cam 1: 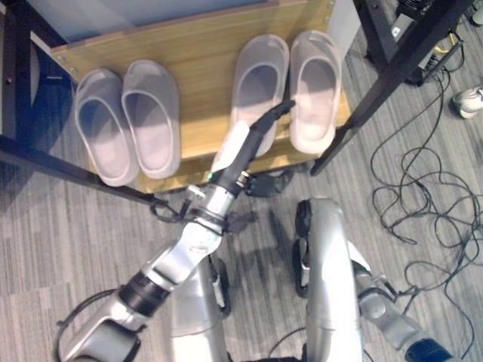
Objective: Arrange the slippers neatly on the shoe rack.
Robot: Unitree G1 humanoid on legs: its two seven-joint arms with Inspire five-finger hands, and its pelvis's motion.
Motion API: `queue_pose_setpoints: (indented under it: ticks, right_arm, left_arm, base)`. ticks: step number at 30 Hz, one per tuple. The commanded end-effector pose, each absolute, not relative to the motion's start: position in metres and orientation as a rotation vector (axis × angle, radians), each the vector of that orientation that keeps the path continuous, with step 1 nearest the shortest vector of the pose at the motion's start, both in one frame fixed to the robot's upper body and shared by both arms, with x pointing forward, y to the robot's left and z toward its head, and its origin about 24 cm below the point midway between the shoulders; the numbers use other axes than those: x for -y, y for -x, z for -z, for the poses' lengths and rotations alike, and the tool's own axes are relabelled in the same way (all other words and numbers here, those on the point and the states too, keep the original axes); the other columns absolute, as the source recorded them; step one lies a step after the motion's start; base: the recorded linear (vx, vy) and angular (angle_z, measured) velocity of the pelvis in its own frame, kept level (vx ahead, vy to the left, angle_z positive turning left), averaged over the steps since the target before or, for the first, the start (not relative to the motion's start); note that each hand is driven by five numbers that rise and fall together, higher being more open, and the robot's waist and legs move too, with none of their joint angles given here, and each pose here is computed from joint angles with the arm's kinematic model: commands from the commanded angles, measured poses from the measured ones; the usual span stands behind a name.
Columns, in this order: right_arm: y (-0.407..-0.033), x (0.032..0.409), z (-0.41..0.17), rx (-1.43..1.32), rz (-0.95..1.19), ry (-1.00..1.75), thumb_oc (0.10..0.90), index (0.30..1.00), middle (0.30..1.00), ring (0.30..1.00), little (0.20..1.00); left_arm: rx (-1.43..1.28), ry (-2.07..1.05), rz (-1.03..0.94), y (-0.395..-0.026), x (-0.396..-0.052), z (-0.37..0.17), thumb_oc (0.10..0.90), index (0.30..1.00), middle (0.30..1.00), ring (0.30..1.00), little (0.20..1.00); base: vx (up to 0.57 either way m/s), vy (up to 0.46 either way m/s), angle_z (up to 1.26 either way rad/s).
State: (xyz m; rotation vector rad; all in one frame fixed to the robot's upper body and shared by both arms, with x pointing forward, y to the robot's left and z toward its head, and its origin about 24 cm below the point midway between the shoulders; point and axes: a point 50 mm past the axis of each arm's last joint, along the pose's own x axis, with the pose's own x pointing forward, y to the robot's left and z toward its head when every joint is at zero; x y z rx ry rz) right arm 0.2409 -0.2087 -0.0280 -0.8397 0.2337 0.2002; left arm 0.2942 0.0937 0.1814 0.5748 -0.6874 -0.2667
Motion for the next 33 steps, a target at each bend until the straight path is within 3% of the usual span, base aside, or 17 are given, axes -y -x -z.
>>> queue_pose_setpoints:
  ticks: [1,15,26,33]
  right_arm:
    - [-0.262,0.205,-0.006,-0.049,-0.141,0.822,0.8,0.9,0.9,0.9,0.9]
    - [-0.258,0.206,0.0,-0.062,-0.124,0.828,0.8,0.9,0.9,0.9,0.9]
    - [-0.257,0.208,-0.001,-0.069,-0.117,0.831,0.8,0.9,0.9,0.9,0.9]
    - [-0.259,0.204,-0.001,-0.066,-0.129,0.83,0.8,0.9,0.9,0.9,0.9]
  left_arm:
    - [1.06,-0.389,0.313,-0.266,-0.067,-0.245,0.8,0.9,0.9,0.9,0.9]
    - [1.051,-0.685,-0.078,-0.279,-0.131,-0.238,0.8,0.9,0.9,0.9,0.9]
    - [0.872,-0.706,-0.02,-0.286,-0.135,-0.204,0.8,0.9,0.9,0.9,0.9]
    - [0.813,-0.634,0.119,-0.284,-0.115,-0.191,0.8,0.9,0.9,0.9,0.9]
  base:
    - [0.0,0.0,0.0]
    - [0.0,0.001,0.01]
    - [0.0,0.0,0.0]
    - [0.0,0.0,0.0]
